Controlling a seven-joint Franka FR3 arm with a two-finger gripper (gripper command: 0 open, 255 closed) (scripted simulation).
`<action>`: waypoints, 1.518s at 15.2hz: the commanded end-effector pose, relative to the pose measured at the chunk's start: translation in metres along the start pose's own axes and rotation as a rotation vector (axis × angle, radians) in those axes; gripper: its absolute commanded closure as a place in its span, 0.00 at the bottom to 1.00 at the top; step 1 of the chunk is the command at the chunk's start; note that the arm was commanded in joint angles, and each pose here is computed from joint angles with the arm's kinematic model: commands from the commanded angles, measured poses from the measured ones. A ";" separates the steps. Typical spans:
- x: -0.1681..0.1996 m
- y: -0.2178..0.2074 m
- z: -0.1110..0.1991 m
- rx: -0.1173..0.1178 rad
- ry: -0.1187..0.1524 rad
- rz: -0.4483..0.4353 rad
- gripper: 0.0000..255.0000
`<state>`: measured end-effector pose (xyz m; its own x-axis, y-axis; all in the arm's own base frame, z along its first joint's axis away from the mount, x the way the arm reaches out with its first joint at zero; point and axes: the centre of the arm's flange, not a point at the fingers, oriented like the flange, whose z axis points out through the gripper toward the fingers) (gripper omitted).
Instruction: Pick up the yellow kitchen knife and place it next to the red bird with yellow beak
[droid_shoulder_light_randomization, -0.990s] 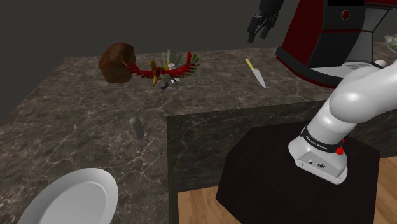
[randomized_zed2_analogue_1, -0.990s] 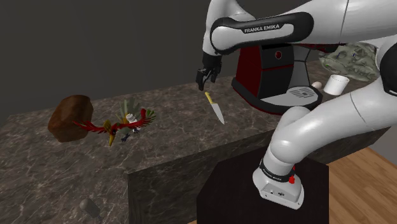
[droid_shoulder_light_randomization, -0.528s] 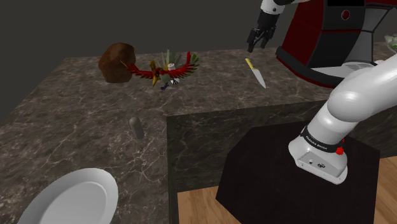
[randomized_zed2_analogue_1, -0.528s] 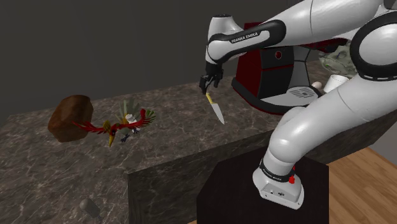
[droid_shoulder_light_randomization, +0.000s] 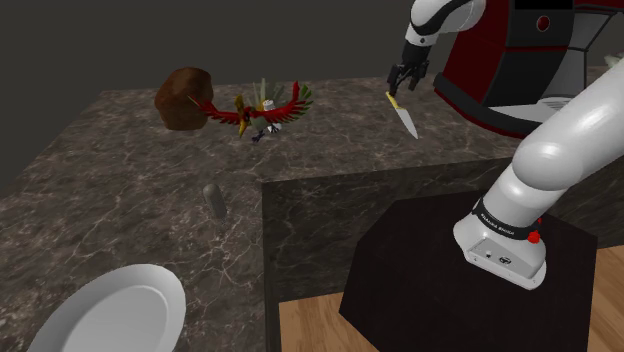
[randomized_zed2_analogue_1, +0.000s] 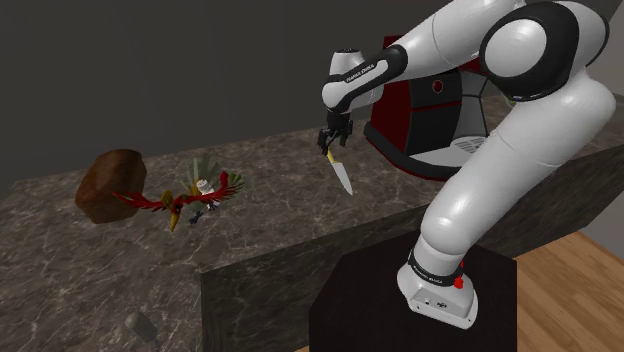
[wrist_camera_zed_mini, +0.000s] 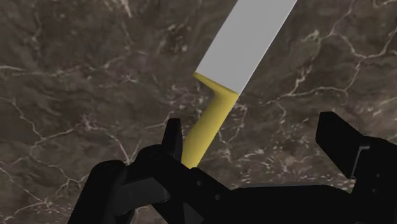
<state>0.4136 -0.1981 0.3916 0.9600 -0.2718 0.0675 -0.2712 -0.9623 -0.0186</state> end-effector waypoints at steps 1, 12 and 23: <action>0.003 0.008 0.012 -0.001 -0.005 0.011 0.00; 0.003 0.008 0.052 -0.001 -0.005 0.011 0.00; 0.003 0.008 0.052 -0.001 -0.005 0.011 1.00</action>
<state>0.4180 -0.2068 0.3407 0.9573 -0.2820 0.0635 -0.2814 -0.9594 -0.0184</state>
